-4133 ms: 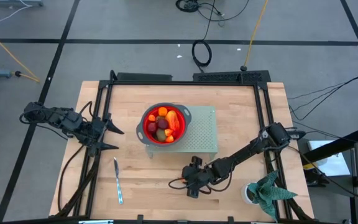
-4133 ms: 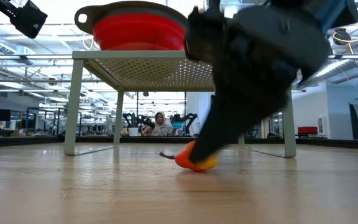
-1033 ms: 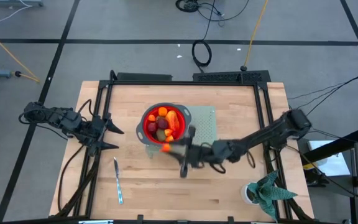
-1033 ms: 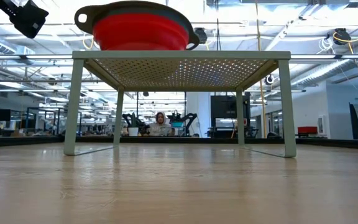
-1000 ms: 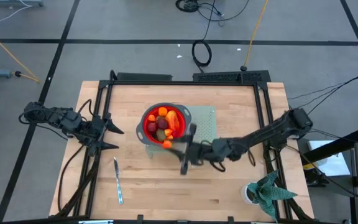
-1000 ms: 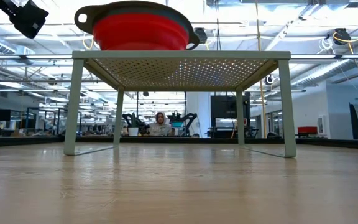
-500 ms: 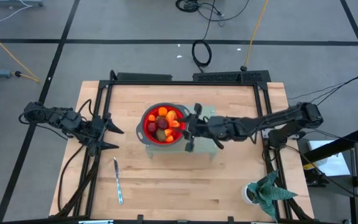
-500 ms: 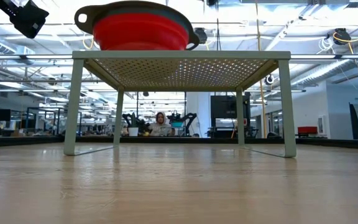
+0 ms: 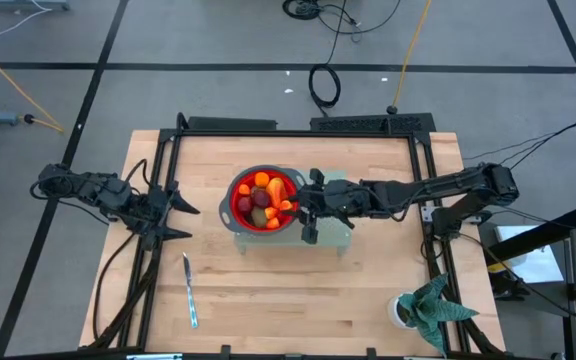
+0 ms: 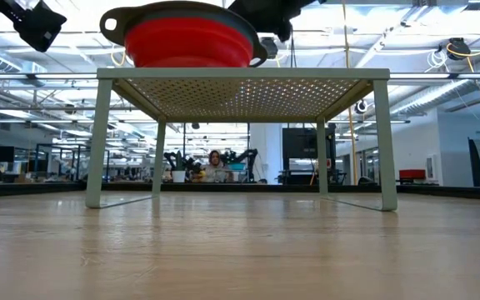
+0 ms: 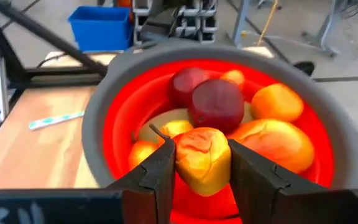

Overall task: Pick & Place Fruit
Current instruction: Put the peach fruit into the strainer

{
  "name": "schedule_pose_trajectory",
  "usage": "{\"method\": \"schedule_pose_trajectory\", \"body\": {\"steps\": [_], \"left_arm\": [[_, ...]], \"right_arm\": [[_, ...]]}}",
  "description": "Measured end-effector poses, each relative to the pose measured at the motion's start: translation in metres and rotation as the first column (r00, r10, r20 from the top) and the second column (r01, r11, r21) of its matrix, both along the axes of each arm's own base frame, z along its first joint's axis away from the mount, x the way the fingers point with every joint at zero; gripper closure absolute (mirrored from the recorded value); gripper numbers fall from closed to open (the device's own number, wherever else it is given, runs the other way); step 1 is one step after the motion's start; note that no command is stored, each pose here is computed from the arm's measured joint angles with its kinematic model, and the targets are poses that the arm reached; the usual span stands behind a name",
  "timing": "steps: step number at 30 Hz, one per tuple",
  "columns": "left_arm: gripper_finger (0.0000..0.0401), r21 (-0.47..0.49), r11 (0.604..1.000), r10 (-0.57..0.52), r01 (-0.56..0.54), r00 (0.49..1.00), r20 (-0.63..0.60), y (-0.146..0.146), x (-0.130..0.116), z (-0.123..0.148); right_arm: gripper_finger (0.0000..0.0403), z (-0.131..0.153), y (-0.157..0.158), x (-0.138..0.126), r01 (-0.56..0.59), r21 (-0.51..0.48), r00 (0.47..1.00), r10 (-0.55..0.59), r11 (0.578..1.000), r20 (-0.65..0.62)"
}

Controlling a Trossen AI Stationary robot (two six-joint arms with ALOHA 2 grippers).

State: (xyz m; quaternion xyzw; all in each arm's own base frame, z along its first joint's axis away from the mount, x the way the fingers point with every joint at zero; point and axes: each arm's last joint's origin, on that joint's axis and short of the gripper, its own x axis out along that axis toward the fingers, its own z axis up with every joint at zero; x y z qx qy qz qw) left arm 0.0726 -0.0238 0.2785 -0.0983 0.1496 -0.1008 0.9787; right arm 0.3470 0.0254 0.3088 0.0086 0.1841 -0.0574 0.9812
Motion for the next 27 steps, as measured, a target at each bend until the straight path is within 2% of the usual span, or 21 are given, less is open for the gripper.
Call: {"method": "schedule_pose_trajectory", "body": {"steps": [8,16,27], "left_arm": [[0.0093,0.019,0.997,0.07,-0.07,0.998,0.008,0.0021,0.0004,0.0001],[0.0093,0.021,0.997,0.07,-0.07,0.997,0.008,0.0021,0.0004,0.0001],[0.0093,0.02,0.997,0.07,-0.07,0.998,0.008,0.0021,0.0004,0.0001]], "right_arm": [[0.0279,-0.0008,-0.001,-0.0002,-0.008,0.005,1.0,0.009,1.0,-0.008],[0.0277,-0.0007,-0.0017,-0.0001,0.01,0.044,1.0,-0.01,0.999,-0.004],[0.0239,-0.0007,-0.0015,-0.0001,0.011,0.045,1.0,-0.011,0.999,-0.004]]}}
